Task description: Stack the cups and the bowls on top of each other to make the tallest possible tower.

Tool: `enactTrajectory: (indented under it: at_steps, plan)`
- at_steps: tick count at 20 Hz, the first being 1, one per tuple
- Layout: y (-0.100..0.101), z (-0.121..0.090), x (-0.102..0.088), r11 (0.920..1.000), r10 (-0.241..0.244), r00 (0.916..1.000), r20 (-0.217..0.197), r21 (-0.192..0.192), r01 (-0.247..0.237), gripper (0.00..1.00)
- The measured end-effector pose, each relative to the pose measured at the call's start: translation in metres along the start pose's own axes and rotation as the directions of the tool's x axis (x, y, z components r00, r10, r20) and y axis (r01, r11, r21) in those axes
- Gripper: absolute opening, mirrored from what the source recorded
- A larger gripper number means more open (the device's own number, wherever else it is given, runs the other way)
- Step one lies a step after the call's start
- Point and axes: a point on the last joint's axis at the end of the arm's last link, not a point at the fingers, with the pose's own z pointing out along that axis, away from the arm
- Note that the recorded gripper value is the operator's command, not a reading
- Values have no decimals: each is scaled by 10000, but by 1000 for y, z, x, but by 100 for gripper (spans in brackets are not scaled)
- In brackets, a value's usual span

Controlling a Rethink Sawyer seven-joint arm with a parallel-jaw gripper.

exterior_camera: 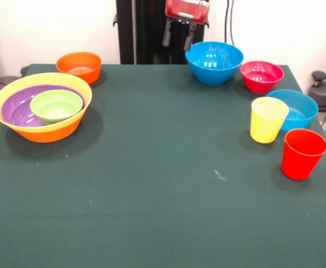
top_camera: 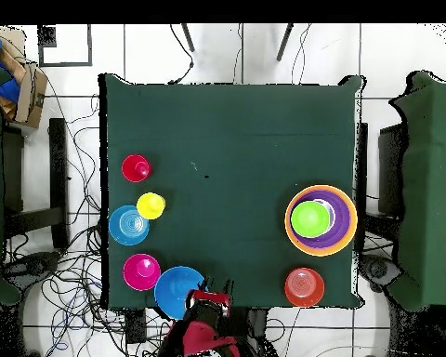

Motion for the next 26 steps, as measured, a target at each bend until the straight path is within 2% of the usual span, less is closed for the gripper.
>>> enactTrajectory:
  at_steps: [7, 17, 26]
  plan:
    - [15, -17, -7, 9999, -78, 9993, 367, -96, 81, 100]
    - [28, -31, -25, 9995, 315, 9960, 841, -20, -315, 100]
    - [27, -31, -28, 9991, 413, 9950, 905, 7, -415, 100]
